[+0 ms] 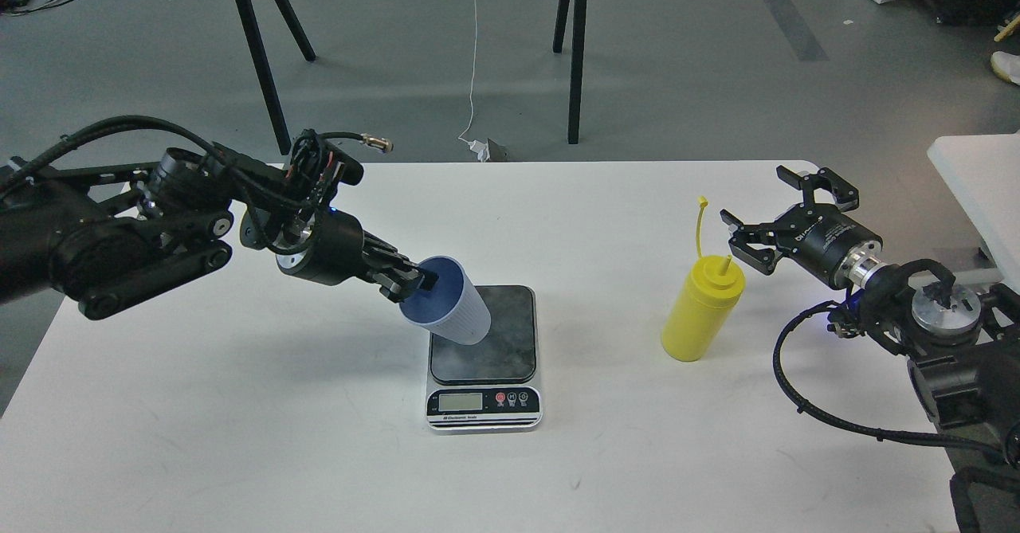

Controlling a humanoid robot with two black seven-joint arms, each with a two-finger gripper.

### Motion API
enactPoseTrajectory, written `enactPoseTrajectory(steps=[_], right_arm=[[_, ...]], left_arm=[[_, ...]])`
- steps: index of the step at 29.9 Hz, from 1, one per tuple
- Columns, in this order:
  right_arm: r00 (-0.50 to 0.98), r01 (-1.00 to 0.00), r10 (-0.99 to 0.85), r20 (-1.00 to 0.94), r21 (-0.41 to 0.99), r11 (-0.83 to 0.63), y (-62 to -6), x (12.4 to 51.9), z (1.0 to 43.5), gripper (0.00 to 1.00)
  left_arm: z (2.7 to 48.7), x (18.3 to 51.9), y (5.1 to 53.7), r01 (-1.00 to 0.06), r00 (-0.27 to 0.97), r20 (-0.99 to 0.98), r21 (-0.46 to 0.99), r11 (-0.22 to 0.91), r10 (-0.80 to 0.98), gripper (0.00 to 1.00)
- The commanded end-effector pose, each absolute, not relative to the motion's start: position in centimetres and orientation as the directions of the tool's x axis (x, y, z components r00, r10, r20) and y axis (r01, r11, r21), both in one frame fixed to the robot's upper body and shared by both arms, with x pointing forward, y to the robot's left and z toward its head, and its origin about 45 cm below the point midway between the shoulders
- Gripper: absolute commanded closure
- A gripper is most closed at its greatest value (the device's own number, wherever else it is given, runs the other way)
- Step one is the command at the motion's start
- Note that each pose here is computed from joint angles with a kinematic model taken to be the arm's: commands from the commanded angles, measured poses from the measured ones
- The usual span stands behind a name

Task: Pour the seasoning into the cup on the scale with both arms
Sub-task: 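Carry the blue cup with the left gripper onto the scale and release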

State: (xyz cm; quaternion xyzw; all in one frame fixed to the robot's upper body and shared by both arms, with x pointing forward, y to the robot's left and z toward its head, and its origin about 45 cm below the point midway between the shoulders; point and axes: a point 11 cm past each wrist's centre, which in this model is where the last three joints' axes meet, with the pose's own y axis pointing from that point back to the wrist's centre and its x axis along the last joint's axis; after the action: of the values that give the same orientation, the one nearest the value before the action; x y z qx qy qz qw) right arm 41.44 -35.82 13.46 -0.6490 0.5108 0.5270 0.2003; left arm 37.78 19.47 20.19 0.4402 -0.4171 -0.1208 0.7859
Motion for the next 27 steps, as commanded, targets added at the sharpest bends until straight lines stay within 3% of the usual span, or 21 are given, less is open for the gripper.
enactPoseTrajectory(steps=[1,10,15,21,27], right_arm=[[-0.078,-0.875,-0.455,-0.887,0.279,-0.394,-36.1,41.4,13.5,0.01],[-0.087,-0.875,-0.455,-0.886,0.286,-0.390,-36.2,41.3,13.3,0.01],[-0.091,-0.875,-0.454,-0.886,0.289,-0.389,-36.1,41.3,13.1,0.01],[-0.091,-0.875,-0.454,-0.886,0.289,-0.389,-36.1,41.3,13.1,0.01],[-0.091,-0.875,-0.454,-0.886,0.289,-0.389,-36.1,41.3,13.1,0.01]], left_arm=[[19.4,38.5,18.3,-0.179,0.618,0.545,0.800,0.573,-0.567,1.00],[19.0,38.3,17.1,-0.162,0.612,0.545,0.796,0.583,-0.574,0.99],[19.1,38.4,17.5,-0.168,0.616,0.544,0.797,0.579,-0.570,0.77],[19.3,38.5,17.7,-0.171,0.624,0.546,0.793,0.584,-0.559,0.63],[19.4,38.5,17.6,-0.173,0.627,0.551,0.788,0.591,-0.551,0.32]])
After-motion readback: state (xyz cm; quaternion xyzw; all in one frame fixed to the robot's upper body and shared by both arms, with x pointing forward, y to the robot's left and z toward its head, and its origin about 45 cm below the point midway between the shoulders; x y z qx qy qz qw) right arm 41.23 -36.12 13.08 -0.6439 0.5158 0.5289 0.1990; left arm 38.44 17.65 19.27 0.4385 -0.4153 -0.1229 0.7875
